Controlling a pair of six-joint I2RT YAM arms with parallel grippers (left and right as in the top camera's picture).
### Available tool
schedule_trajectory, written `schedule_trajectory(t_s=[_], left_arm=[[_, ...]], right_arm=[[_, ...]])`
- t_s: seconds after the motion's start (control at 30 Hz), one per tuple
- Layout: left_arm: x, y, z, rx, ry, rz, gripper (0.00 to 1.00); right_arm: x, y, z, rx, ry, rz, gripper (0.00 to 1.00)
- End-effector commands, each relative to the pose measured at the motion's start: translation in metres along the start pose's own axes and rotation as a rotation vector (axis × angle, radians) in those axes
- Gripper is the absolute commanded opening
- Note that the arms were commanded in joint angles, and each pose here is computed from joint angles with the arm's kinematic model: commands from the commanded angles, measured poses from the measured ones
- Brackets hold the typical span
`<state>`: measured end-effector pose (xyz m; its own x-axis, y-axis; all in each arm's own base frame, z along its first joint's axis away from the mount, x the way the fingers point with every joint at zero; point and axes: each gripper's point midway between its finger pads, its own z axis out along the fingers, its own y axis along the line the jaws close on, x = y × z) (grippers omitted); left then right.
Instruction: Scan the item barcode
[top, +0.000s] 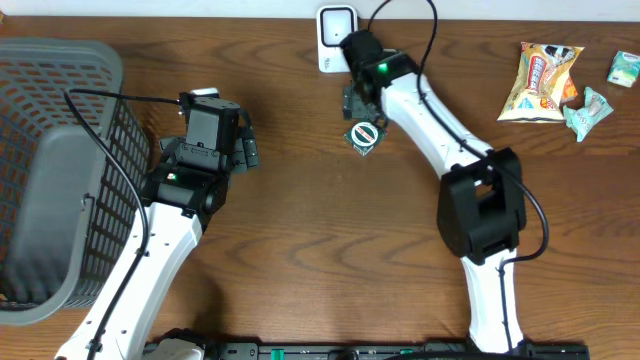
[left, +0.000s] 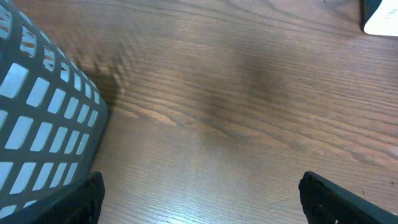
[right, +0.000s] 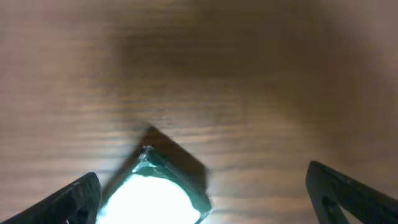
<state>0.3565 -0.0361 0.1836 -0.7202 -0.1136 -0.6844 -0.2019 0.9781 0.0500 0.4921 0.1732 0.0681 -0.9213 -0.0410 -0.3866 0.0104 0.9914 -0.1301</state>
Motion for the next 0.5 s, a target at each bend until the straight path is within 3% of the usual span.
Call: schedule_trajectory(t_s=[0.0,0.1,0.2,0.47], left_arm=[[-0.003,0.004,-0.002,-0.016,-0.012,0.008,0.98],[-0.003,0.004,-0.002,-0.016,-0.012,0.008,0.98],[-0.003,0.004,-0.002,-0.016,-0.012,0.008,0.98],[-0.003,0.004,-0.002,-0.016,-0.012,0.008,0.98]], right_arm=[[0.019,0.031,0.006,-0.236,0.054,-0.453,0.99],[0.037,0.049,0.006,-0.392,0.067,-0.635,0.99],[0.047,0.050,0.010,-0.419,0.074,-0.725,0.99],[0.058,0.043,0.027,-0.385,0.087,-0.755,0.99]])
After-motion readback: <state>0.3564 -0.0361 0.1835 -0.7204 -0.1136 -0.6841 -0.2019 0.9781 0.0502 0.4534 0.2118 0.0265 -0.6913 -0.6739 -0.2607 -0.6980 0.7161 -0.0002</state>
